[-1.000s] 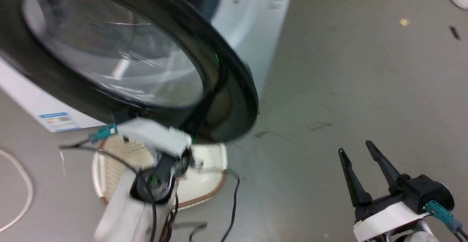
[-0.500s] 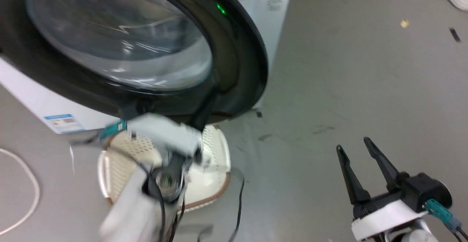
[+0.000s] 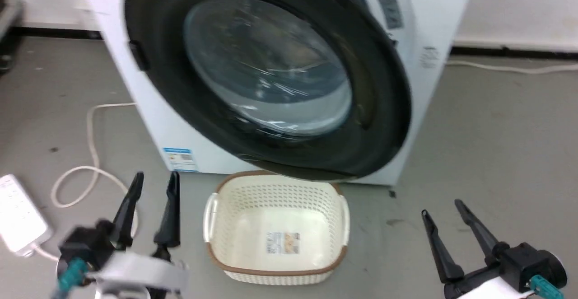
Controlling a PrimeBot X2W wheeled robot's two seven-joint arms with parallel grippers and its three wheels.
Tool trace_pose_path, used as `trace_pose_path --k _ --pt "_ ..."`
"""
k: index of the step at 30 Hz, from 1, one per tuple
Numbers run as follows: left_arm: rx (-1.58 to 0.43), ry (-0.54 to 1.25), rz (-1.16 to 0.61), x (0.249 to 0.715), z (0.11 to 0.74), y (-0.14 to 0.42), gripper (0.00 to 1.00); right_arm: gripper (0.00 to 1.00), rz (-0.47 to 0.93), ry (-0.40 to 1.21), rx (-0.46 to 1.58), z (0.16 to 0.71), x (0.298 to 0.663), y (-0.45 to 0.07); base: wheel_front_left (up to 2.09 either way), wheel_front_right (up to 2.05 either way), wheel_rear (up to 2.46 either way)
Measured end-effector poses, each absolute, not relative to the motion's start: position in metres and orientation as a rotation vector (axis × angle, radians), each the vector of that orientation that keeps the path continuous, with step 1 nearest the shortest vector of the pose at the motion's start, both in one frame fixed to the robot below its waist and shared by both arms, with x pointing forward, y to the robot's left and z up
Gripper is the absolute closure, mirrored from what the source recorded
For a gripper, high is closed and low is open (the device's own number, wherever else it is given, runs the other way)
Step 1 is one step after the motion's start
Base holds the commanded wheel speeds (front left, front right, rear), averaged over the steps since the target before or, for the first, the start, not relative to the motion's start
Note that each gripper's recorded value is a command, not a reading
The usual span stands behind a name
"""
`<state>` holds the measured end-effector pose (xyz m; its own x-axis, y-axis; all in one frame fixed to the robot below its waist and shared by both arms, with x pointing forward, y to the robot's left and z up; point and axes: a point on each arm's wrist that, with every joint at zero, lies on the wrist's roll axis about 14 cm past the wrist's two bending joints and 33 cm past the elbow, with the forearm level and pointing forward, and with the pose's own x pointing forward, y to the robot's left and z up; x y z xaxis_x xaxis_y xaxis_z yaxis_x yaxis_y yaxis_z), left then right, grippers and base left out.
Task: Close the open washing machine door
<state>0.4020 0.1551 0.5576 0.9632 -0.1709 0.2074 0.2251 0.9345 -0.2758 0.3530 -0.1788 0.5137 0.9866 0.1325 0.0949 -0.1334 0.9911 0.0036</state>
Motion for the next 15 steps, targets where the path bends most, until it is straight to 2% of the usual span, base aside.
trace_pose_path --k 4,10,11,12,15 --pt "-0.121 -0.214 -0.138 0.374 0.557 0.167 0.0 0.0 0.193 -0.115 0.012 0.52 0.357 -0.16 0.0 0.0 0.0" --pt "-0.008 -0.166 -0.109 0.354 0.537 0.17 0.0 0.0 0.276 -0.118 0.027 0.521 0.363 -0.135 0.0 0.0 0.0" --pt "0.001 -0.16 -0.104 0.353 0.535 0.171 0.0 0.81 0.301 -0.107 0.028 0.519 0.363 -0.128 0.0 0.0 0.0" --pt "0.006 -0.156 -0.096 0.352 0.534 0.173 0.0 1.0 0.323 -0.096 0.027 0.516 0.364 -0.123 0.0 0.0 0.0" --pt "0.016 -0.139 -0.068 0.351 0.528 0.178 0.0 1.0 0.375 -0.073 0.023 0.512 0.372 -0.111 0.0 0.0 0.0"
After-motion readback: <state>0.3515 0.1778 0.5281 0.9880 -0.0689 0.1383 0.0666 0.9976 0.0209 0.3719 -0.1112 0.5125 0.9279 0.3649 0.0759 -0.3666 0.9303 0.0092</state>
